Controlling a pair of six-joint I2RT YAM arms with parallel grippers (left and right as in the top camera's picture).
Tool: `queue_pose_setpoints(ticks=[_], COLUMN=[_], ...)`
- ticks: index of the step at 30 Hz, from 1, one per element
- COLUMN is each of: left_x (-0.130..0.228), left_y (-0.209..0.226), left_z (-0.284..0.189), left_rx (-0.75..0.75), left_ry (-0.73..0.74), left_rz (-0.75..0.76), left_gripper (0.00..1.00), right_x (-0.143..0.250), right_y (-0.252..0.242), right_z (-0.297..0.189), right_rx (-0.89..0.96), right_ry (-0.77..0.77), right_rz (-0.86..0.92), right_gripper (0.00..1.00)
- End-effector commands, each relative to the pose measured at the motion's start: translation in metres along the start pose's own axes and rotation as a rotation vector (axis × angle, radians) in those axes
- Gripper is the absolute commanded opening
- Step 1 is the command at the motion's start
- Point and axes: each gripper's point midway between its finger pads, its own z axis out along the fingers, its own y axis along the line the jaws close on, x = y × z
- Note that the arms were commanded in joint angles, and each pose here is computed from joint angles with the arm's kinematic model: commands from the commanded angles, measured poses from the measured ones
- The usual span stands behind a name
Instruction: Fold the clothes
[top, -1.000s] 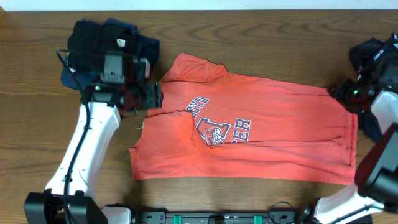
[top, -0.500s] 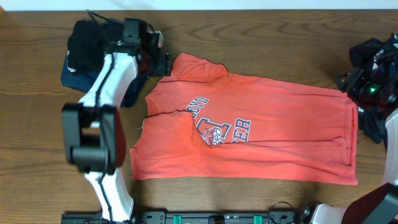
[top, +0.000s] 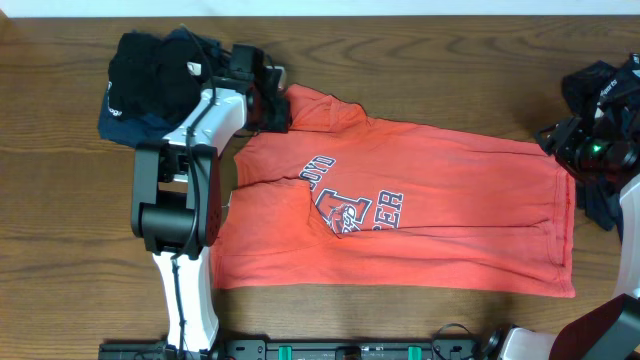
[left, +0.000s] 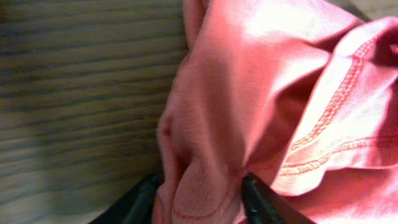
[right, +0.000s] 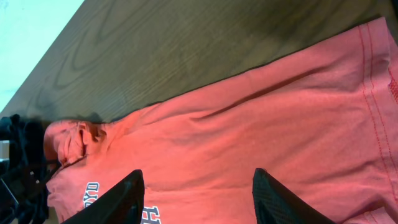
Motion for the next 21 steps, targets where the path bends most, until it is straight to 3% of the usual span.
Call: queue_pose_setpoints(ticks=[1, 3, 6, 7, 9, 12, 21], left_x=[0.001, 0.001, -0.004, -0.006, -0.01, -0.012, -0.007], left_y=[0.0, 0.001, 0.009, 0.01, 0.013, 0.018, 0.008], left_z=[0.006, 0.004, -0.004, -0.008, -0.015, -0.022, -0.02], left_rx=[0.005, -0.003, -0.062, -0.074, -0.102, -0.14, -0.128], left_ry=[0.011, 0.008, -0.009, -0.016, -0.031, -0.037, -0.019], left_rz=[0.009, 0.009, 0.013, 0.014, 0.022, 0.032, 0.047], left_gripper=[0.36, 0.31, 0.3, 0.35, 0.61, 0.73, 0.73], right_x=[-0.001, -0.001, 0.0, 0.0, 0.001, 0.002, 0.002], right_y=[0.004, 0.003, 0.002, 0.001, 0.0, -0.001, -0.001], right_z=[-0.003, -0.003, -0.003, -0.003, -0.003, -0.003, -0.003], right_rx=[-0.001, 0.0, 0.009, 0.014, 0.021, 0.021, 0.022], right_ry=[-0.009, -0.006, -0.005, -0.005, -0.002, 0.001, 0.001], right_rz=[-0.022, -0.021, -0.019, -0.019, -0.02, -0.018, -0.018], right_gripper=[0.54, 0.55, 0.55, 0.55, 0.55, 0.55, 0.55])
